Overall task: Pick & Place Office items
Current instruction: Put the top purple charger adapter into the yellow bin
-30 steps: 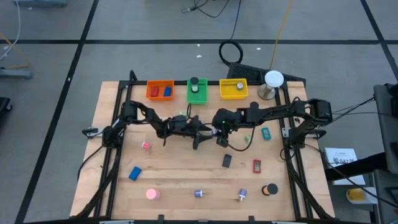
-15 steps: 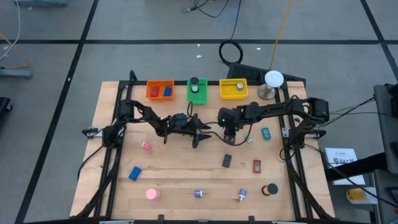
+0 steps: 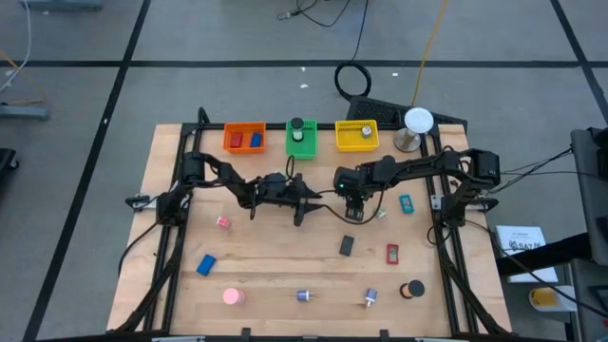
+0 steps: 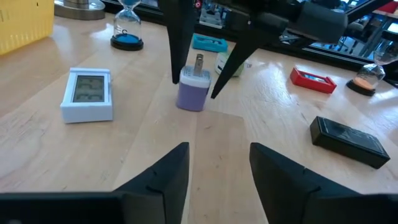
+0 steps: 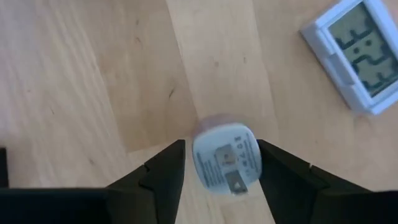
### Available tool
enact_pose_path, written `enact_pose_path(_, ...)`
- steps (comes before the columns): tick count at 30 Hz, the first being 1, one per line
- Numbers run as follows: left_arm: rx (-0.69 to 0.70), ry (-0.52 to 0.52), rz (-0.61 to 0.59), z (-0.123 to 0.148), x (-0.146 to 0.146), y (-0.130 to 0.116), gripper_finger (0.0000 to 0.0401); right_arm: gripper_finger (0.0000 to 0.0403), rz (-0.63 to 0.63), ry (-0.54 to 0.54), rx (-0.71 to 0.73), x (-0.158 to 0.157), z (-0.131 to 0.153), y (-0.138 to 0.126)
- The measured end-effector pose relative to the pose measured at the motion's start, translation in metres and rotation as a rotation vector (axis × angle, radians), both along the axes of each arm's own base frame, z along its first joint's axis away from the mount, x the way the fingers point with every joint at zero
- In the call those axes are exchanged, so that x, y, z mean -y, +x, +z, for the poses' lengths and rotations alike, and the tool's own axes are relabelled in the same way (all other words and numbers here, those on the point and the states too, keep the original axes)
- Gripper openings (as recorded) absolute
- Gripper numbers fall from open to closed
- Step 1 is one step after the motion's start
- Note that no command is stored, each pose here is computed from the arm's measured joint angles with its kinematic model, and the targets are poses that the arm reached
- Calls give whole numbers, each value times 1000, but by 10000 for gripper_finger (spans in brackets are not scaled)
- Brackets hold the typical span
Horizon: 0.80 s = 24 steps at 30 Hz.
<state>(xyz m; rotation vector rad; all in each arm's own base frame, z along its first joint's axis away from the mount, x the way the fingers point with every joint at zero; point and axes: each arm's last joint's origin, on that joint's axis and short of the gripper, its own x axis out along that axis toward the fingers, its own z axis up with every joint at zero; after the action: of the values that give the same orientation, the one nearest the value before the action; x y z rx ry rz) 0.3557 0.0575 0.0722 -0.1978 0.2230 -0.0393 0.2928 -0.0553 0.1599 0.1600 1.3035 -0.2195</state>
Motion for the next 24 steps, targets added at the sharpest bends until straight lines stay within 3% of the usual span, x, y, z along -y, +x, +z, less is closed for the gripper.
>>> enact_pose_path(7, 0, 0, 0, 0, 0, 0, 143, 130, 2, -5, 11, 4, 3, 0)
enact_pose_path(12, 0, 0, 0, 0, 0, 0, 124, 130, -68, -21, 48, 23, 36, 0)
enact_pose_path(19, 2, 13, -3, 0, 0, 0, 106, 130, -294, -156, 55, 103, 108, -18)
enact_pose_path(24, 6, 18, -4, 0, 0, 0, 103, 130, -477, -151, 31, 162, 106, -38)
